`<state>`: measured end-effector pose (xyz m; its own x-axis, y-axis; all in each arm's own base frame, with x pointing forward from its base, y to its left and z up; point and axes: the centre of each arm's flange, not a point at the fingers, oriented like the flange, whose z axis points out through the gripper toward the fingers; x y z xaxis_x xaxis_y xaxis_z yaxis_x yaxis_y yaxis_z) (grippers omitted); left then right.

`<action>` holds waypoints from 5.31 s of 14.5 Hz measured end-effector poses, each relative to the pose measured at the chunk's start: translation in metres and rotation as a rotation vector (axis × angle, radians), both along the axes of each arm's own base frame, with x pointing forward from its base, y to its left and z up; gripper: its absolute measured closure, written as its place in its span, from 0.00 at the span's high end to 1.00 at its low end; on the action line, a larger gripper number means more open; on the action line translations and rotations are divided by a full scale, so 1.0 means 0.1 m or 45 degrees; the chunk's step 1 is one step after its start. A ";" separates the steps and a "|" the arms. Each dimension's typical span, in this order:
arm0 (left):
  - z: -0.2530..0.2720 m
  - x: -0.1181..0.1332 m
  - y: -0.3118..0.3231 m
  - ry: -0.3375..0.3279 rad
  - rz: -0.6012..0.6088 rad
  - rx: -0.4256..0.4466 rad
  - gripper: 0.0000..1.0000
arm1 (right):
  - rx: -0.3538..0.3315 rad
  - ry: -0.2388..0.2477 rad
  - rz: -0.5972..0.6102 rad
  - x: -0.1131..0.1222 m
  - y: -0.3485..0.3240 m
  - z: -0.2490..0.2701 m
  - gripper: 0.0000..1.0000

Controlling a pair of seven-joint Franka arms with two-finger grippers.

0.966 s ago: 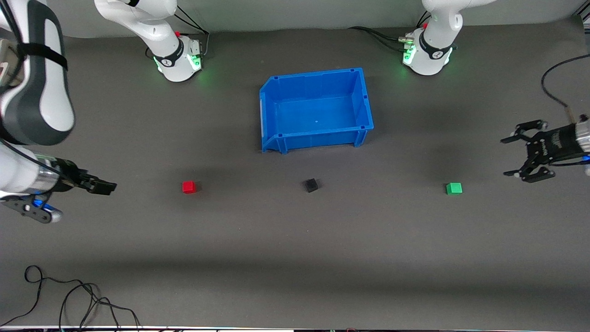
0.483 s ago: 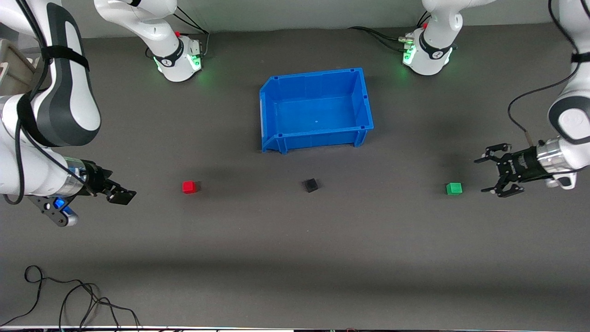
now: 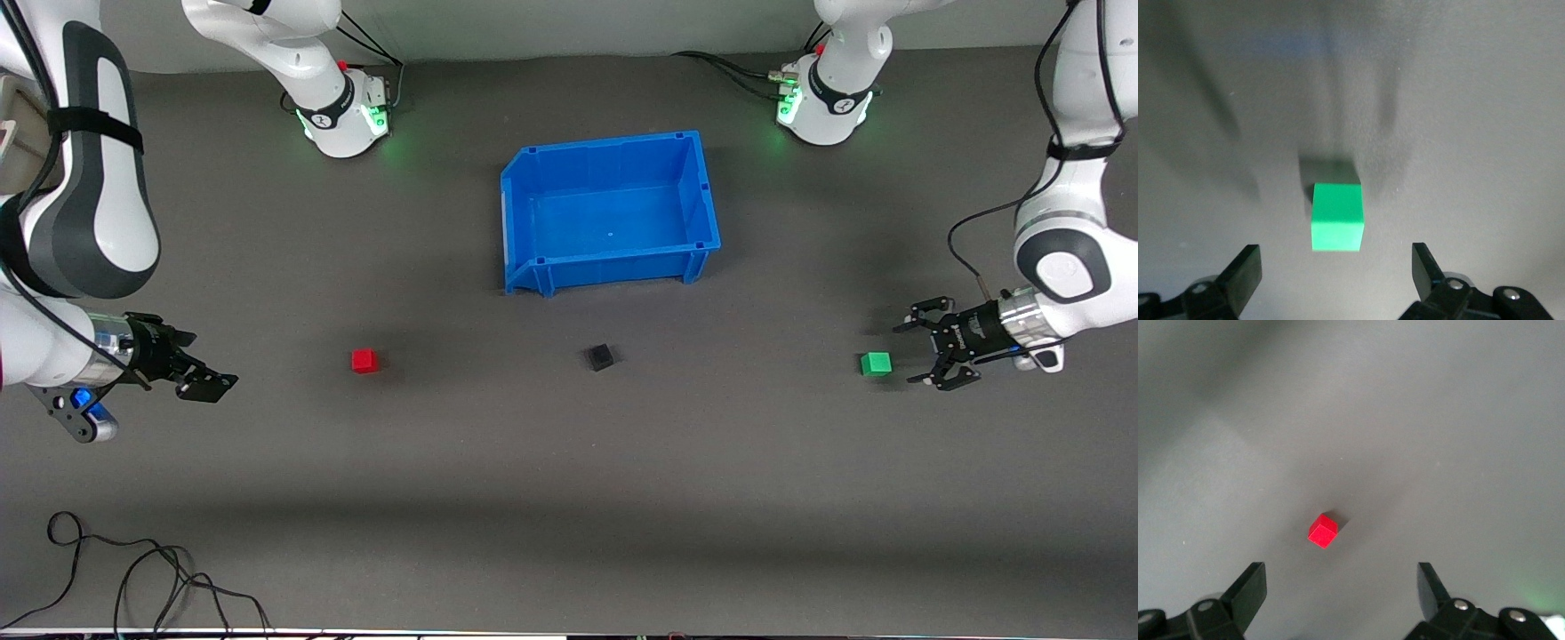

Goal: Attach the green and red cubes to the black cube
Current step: 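Lower and close the left gripper on the green cube while the right gripper descends, then grasp the red cube with the right gripper while the left gripper carries green, then carry the red cube toward the black cube with the right gripper, then press the green and red cubes against the black cube with both grippers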

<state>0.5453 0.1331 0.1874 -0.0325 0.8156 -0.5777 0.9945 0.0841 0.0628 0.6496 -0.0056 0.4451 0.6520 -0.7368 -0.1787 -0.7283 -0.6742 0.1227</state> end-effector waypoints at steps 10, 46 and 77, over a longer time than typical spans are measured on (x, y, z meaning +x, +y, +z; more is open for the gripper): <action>-0.36 -0.07 -0.05 -0.051 -0.016 -0.025 0.72 | -0.334 0.138 -0.569 -0.32 1.03 -0.97 1.00; -0.05 -0.28 -4.69 0.061 0.209 0.074 0.37 | -0.313 -0.117 -0.645 -0.90 1.28 -2.50 0.39; -0.10 0.00 -5.16 -0.103 0.051 0.080 0.37 | -0.043 -0.223 -0.818 -0.38 4.68 -2.53 0.39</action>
<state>0.5455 -0.3834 0.1771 -0.0207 0.8495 -0.5272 0.9819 0.1166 0.1493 0.6118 0.4627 0.1922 0.0987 -0.9919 -0.0799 -0.9950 -0.0974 -0.0207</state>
